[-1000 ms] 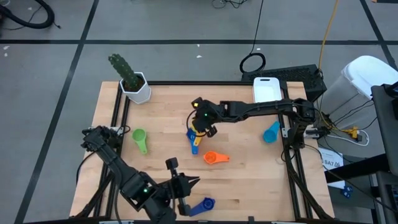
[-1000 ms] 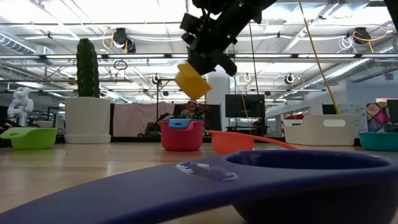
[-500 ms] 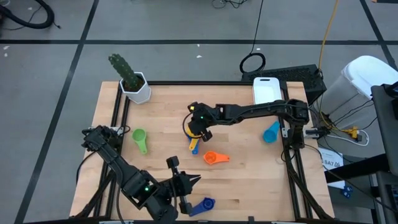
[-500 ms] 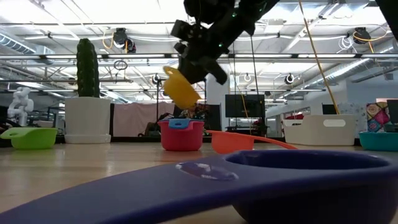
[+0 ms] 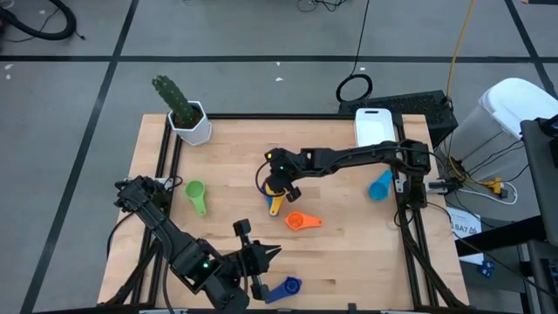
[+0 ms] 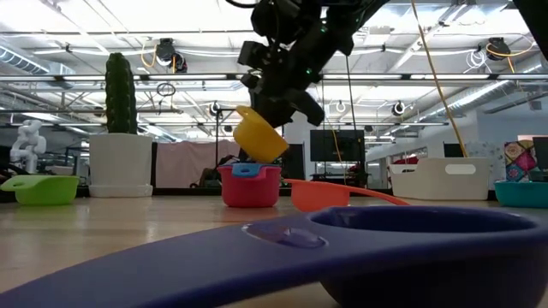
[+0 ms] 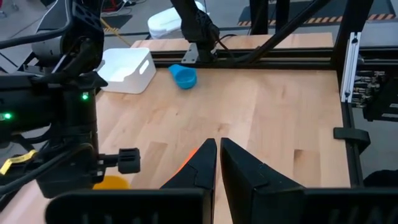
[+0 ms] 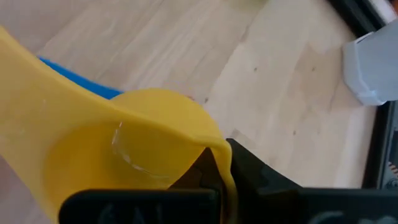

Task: Nest measuring cups in basket
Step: Stack the yellow measuring cup on top of the blue measuring cup

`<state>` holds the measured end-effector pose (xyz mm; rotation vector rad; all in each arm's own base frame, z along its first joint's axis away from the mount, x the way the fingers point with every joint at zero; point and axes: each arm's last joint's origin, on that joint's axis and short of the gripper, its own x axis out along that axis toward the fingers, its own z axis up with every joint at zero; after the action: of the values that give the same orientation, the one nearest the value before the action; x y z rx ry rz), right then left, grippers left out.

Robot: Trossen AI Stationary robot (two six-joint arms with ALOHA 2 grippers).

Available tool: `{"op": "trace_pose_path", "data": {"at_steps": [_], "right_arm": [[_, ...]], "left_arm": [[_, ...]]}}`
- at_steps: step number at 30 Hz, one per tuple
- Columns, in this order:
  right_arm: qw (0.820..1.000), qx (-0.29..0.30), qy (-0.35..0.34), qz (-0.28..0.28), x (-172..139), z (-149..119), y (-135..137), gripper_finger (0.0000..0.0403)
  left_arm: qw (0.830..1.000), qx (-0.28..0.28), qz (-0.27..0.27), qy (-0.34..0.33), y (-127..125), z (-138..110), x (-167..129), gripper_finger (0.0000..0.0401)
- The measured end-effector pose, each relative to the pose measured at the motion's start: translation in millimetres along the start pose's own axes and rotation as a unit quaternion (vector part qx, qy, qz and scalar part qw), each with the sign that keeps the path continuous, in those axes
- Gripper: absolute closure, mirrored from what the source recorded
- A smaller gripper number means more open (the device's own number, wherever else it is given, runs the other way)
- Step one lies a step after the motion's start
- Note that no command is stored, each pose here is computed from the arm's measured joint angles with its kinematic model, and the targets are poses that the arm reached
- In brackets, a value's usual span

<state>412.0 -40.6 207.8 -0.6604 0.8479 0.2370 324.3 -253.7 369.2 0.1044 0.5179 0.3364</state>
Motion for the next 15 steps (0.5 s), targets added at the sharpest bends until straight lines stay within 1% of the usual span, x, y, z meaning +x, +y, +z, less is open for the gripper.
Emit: {"op": "trace_pose_path", "data": {"at_steps": [11, 15], "right_arm": [[0.999, 0.005, 0.029, 0.024, 10, -19, 16, 0.0403], [0.999, 0.006, 0.032, 0.025, 10, -20, 17, 0.0403]], "left_arm": [[1.0, -0.002, -0.003, -0.001, -2, -1, -2, 0.0375], [1.0, -0.004, -0.003, -0.001, -2, -1, -2, 0.0375]]}}
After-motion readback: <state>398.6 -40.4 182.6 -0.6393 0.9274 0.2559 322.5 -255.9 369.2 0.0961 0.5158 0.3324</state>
